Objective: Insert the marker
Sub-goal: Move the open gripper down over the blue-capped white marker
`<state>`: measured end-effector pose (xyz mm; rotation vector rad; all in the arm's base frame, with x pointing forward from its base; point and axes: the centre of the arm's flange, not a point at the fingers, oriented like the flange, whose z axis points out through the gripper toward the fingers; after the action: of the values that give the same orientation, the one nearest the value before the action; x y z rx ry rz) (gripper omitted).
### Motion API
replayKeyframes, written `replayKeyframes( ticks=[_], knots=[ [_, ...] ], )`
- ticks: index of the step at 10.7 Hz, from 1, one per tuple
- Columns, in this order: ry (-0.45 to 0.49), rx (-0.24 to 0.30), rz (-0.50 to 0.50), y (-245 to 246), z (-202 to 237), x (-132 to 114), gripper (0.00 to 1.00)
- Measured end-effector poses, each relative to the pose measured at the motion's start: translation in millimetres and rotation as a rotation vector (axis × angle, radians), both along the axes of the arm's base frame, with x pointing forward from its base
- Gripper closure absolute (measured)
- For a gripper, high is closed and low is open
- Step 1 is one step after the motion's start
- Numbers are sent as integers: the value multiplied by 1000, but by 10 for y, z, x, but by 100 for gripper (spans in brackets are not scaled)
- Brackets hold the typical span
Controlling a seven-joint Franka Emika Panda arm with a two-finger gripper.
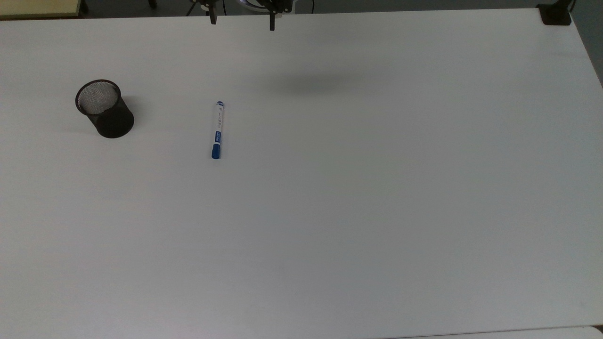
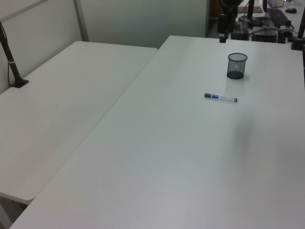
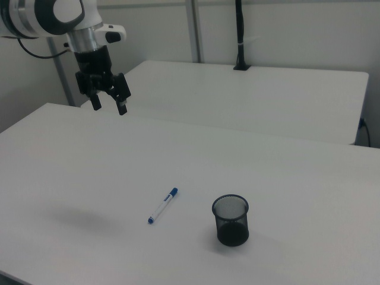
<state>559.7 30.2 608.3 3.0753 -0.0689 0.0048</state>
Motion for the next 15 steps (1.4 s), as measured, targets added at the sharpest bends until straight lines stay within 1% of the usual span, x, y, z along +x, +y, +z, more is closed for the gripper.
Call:
replayKeyframes(
  ticks=[7, 10, 12, 15],
  knots=[
    [1, 0, -1, -3, -7, 4, 0],
    [15, -2, -2, 0, -87, 42, 0],
    [12, -8, -18, -86, -238, 161, 0],
    [-10, -14, -78, -456, -622, 450, 0]
  ],
)
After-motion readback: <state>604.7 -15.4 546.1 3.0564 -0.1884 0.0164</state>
